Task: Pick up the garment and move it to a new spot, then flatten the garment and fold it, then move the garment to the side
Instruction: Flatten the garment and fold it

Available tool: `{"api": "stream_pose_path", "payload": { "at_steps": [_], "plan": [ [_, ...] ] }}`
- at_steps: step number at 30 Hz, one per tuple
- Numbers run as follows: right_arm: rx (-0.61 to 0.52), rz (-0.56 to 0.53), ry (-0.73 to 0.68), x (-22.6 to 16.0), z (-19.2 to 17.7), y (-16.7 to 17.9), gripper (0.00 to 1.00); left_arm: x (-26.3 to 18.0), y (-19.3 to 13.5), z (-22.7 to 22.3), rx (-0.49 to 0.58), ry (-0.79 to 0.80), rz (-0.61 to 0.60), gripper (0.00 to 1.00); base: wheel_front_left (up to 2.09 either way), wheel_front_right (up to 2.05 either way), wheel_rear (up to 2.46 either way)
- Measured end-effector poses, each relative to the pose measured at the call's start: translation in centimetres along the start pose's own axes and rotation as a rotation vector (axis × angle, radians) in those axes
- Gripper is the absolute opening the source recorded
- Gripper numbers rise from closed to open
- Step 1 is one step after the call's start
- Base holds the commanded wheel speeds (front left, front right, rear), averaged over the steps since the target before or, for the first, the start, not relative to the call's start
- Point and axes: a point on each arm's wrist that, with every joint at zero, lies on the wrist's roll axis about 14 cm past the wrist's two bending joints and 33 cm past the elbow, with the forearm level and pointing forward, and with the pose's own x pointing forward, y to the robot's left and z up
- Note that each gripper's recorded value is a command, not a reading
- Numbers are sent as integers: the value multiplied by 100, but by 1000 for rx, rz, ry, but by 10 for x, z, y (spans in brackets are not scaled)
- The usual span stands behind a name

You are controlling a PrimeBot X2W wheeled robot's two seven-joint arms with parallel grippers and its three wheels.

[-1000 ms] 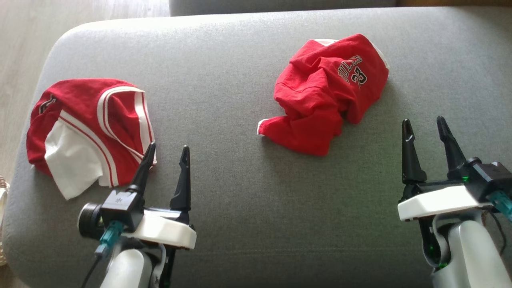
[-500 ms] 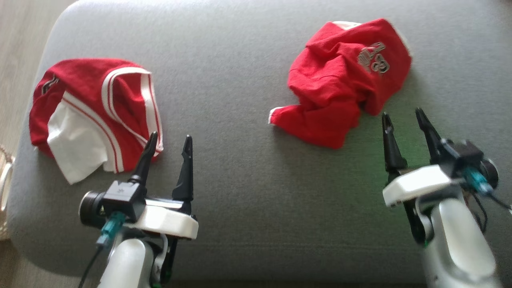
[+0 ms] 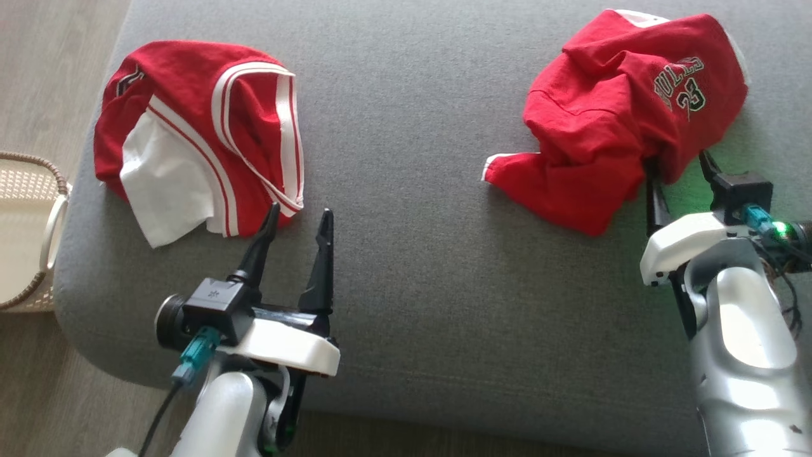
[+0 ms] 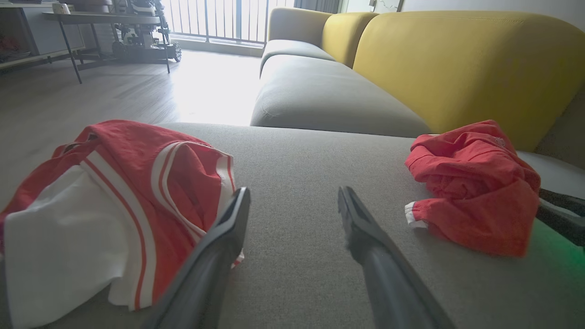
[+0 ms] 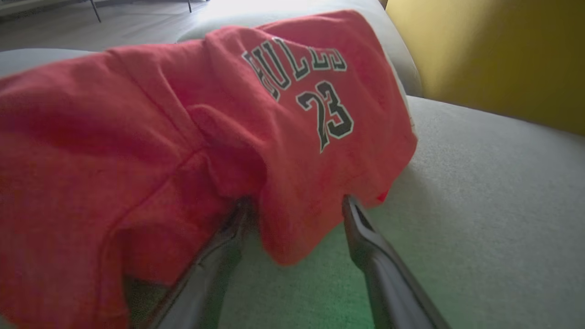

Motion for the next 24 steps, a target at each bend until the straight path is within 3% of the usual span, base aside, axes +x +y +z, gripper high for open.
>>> {"api": "stream_pose_path", "payload": {
  "at_steps": [1, 5, 9, 18, 24],
  "plan": [
    [-5, -1, 7, 2, -1, 0, 0, 0, 0, 0, 0, 2, 0, 100, 0, 0, 0],
    [-21, -4, -7, 6, 7, -1, 0, 1, 2, 5, -28, -14, 15, 100, 0, 0, 0],
    [-58, 14, -105, 10, 43, 4, 0, -1, 2, 14, -29, -39, 19, 100, 0, 0, 0],
    [-93, 239, -539, -18, 202, 84, 0, -18, 1, 33, -36, -93, 26, 100, 0, 0, 0],
    [-78, 373, -729, -51, 270, 126, 0, -29, 1, 33, -43, -96, 33, 100, 0, 0, 0]
  ]
}}
